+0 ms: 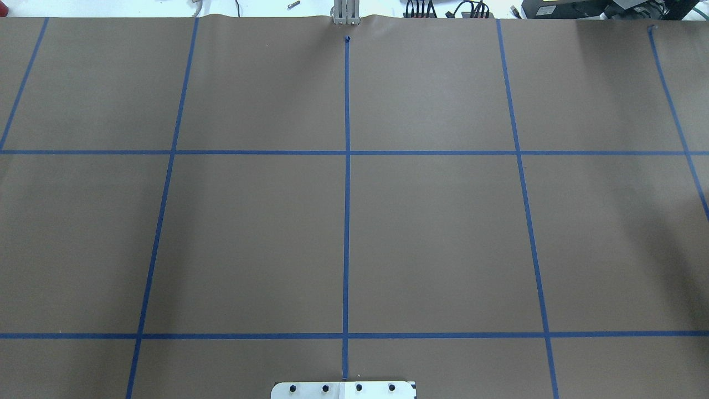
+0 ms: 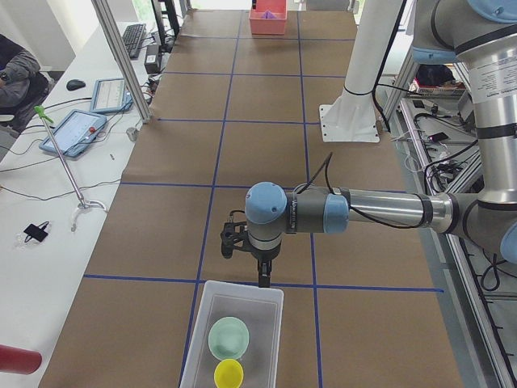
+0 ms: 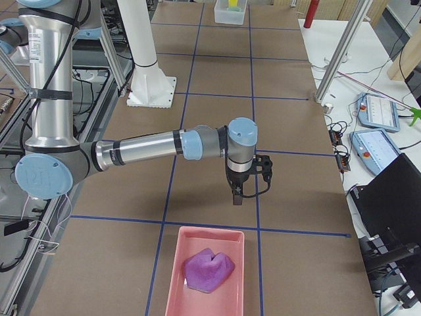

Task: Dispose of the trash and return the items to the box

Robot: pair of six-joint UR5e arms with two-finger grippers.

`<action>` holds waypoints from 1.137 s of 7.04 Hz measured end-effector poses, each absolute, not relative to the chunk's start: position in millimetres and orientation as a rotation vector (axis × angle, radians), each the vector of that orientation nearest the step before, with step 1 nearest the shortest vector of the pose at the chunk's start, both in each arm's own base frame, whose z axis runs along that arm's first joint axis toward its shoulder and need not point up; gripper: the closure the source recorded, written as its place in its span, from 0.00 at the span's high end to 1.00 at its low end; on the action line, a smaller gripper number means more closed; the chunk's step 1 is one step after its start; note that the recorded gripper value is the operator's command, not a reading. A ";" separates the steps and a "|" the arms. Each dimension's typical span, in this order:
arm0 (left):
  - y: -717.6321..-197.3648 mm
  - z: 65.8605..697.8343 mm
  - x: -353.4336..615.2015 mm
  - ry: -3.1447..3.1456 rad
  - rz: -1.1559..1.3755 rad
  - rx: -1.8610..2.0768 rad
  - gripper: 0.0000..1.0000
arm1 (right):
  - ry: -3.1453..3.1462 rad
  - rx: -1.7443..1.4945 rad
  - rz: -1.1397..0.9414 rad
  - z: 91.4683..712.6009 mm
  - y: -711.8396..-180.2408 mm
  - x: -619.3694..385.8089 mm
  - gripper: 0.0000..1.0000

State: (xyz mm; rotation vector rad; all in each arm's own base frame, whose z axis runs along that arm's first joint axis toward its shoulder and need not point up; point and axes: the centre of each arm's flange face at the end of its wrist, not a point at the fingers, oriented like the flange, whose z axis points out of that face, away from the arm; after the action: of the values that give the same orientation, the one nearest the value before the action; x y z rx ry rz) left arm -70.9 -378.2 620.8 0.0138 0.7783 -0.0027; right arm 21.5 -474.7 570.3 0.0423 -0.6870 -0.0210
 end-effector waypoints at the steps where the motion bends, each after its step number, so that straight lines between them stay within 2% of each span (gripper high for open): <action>1: -378.4 620.7 -70.9 0.778 -0.002 0.014 0.98 | -0.689 0.039 -0.020 571.5 -470.1 21.9 1.00; 8: -378.6 618.6 -71.0 0.777 0.000 0.019 0.98 | -0.676 0.059 -0.025 562.2 -461.0 24.3 1.00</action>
State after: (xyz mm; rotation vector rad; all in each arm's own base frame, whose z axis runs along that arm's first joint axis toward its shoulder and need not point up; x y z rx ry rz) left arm -71.0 -378.6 618.6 0.0187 0.7772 -0.0003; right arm 24.3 -461.0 562.2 0.0591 -0.6761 -0.0247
